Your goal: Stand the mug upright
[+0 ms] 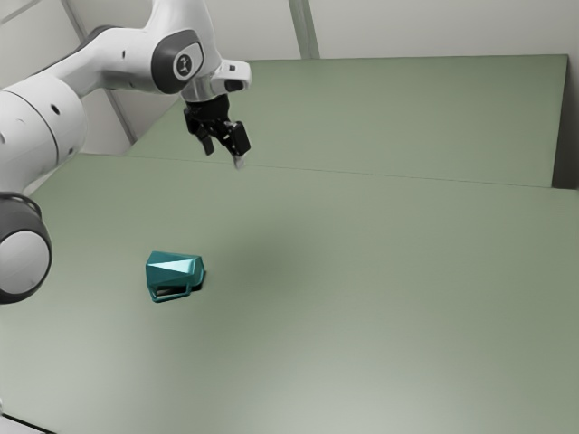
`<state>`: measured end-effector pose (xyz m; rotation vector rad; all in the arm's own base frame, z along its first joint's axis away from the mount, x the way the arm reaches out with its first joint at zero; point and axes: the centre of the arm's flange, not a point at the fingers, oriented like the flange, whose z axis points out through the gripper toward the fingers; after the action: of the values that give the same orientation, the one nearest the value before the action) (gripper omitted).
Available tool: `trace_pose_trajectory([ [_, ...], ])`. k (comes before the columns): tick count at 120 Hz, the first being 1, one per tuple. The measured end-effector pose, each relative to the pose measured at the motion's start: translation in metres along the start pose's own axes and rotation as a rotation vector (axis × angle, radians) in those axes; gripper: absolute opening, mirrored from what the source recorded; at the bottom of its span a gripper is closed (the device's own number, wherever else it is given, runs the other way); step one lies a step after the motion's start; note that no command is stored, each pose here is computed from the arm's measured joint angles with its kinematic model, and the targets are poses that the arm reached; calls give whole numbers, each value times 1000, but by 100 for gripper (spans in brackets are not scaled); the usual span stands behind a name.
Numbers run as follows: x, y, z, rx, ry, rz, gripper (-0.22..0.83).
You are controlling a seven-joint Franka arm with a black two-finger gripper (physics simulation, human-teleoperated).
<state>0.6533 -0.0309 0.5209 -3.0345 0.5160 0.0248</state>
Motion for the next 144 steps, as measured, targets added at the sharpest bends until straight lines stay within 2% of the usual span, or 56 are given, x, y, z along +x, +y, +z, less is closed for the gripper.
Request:
trace_pose_trajectory([
  [20,-19,-3,-5,-32,-17,-37,61],
  [46,-114,-59,56,-192,-68,-276,62],
  [67,-160,-107,91,-312,-31,-433,62],
  [93,-186,-131,121,-381,-2,-480,62],
  [144,-210,-166,181,-402,12,-441,62],
])
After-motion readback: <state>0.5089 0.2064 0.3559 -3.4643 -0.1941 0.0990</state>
